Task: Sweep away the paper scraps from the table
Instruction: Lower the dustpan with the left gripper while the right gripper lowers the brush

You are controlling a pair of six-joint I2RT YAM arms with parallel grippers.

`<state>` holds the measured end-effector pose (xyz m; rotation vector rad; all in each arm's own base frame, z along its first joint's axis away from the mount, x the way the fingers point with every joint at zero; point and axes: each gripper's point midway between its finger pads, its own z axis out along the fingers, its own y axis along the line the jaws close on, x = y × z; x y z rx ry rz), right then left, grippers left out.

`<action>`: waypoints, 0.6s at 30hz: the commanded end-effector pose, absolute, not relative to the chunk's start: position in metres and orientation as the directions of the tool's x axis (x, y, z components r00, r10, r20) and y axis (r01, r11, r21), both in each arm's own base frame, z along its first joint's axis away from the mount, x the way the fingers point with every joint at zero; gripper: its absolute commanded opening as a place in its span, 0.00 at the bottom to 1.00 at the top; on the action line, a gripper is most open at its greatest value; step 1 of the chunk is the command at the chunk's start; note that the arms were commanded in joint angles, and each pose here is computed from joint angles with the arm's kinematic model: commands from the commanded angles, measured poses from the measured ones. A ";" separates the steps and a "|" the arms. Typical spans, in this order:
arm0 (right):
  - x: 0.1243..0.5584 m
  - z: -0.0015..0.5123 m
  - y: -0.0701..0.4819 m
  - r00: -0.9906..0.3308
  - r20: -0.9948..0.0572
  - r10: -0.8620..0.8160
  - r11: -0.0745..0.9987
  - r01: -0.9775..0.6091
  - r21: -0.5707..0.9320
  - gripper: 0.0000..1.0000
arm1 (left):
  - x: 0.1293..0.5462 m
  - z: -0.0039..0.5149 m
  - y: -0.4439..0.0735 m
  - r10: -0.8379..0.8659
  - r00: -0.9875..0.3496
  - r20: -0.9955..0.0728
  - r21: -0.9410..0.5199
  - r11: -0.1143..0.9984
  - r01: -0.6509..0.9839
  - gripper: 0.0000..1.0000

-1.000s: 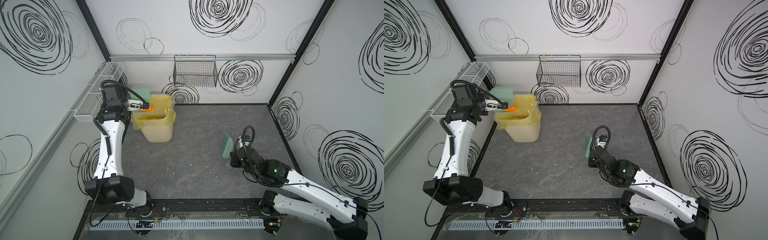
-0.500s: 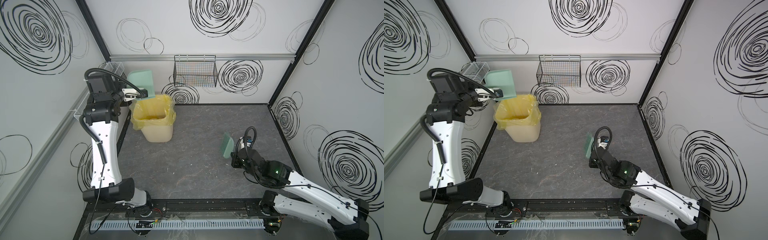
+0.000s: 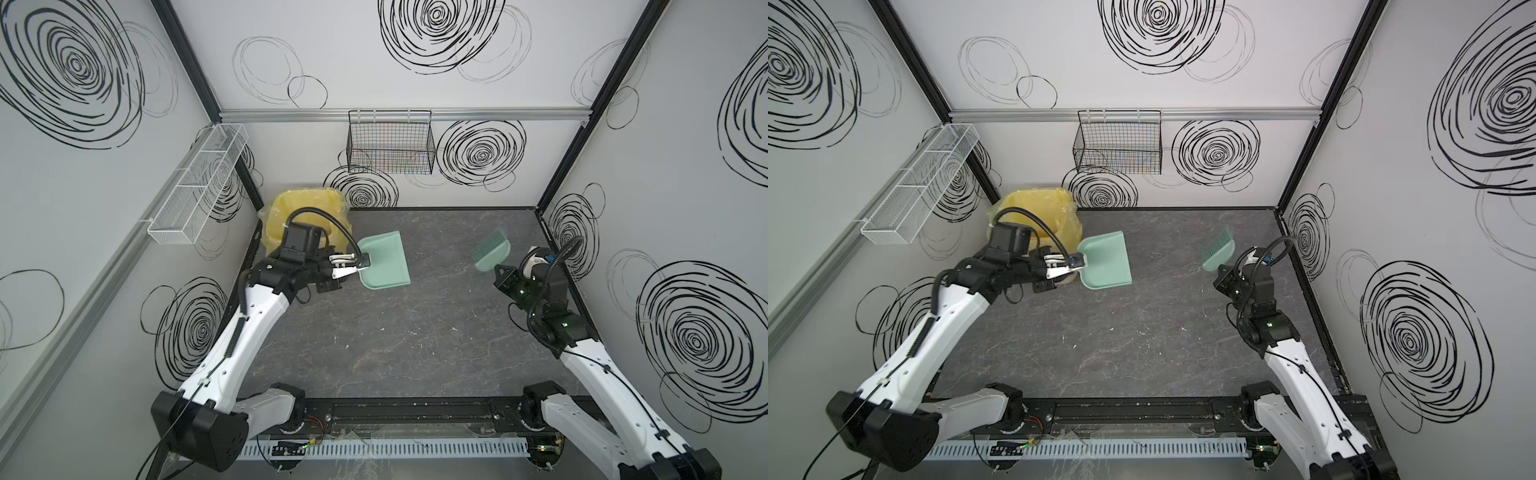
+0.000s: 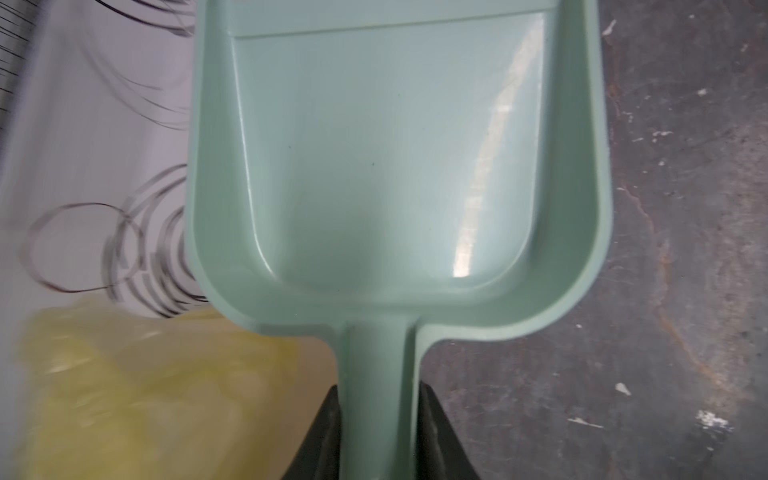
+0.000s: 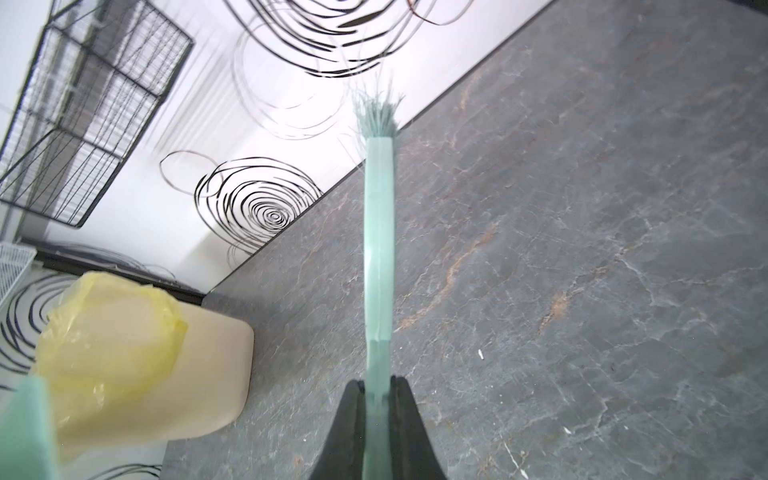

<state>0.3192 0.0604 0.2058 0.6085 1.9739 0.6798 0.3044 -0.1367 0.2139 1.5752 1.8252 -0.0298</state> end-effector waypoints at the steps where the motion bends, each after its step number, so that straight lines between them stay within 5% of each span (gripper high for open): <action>1: 0.332 0.205 0.080 -0.513 -0.518 0.684 0.612 0.018 0.791 0.00 | 0.317 0.188 -0.160 0.776 -0.069 -0.627 0.338 0.351 0.873 0.00; 18: 0.349 0.124 0.070 -0.579 -0.399 0.711 0.585 0.173 0.792 0.00 | 0.315 0.054 -0.205 0.839 -0.201 -0.506 0.097 0.287 0.953 0.07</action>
